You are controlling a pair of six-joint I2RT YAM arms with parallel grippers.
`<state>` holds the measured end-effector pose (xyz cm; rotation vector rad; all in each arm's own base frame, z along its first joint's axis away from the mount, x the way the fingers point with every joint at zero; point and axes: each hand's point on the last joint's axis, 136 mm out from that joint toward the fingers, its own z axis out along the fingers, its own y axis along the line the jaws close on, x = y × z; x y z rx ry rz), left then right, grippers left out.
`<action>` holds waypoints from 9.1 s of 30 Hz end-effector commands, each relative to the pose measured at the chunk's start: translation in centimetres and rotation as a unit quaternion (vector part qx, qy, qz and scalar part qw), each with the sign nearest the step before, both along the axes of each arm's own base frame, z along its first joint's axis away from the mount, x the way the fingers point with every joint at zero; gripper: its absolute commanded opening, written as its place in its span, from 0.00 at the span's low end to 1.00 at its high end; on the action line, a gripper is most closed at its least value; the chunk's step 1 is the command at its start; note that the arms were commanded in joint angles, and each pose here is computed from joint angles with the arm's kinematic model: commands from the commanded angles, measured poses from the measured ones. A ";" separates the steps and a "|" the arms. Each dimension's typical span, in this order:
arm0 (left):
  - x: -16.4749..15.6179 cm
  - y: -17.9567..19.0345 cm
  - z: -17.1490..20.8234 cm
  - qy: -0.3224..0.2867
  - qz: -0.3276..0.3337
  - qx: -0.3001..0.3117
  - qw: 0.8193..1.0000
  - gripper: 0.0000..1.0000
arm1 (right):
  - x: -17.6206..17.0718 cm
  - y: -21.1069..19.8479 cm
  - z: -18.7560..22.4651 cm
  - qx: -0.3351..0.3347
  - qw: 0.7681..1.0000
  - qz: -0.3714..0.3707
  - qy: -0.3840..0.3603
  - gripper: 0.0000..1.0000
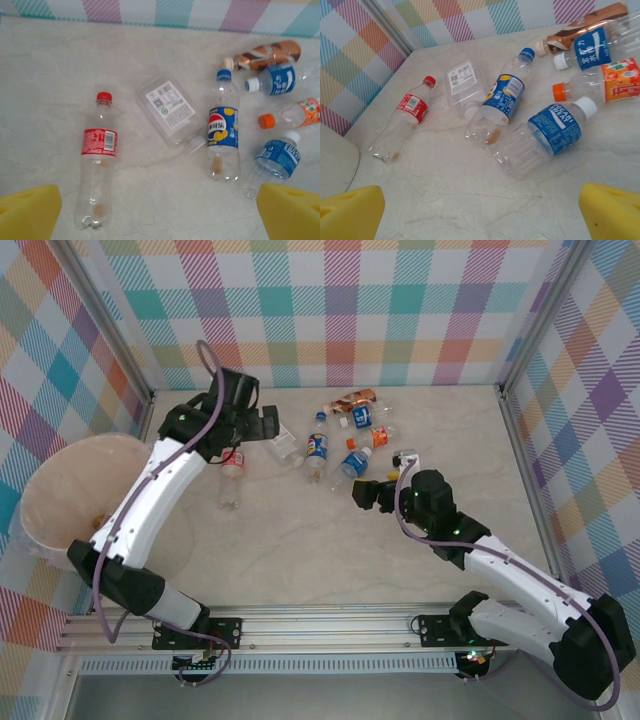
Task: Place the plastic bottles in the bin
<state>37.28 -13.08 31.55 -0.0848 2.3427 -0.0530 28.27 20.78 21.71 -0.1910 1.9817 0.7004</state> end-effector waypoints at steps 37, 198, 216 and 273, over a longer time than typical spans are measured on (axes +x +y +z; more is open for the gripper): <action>8.1 8.9 -25.1 0.290 0.011 0.059 0.955 0.91 | -0.9 -2.9 0.1 -0.009 0.999 -0.050 0.000 1.00; -9.5 5.4 5.8 -0.143 0.019 -0.373 0.917 1.00 | 6.4 -0.1 -8.9 -0.005 0.936 -0.199 0.289 1.00; -6.2 4.6 2.7 -0.091 0.027 -0.340 0.935 1.00 | 12.5 4.8 -15.8 -0.074 0.902 -0.249 0.344 0.95; -5.0 -23.6 -0.1 0.029 -0.310 -0.372 0.875 1.00 | -0.3 5.2 2.5 0.031 0.988 0.144 -0.047 0.37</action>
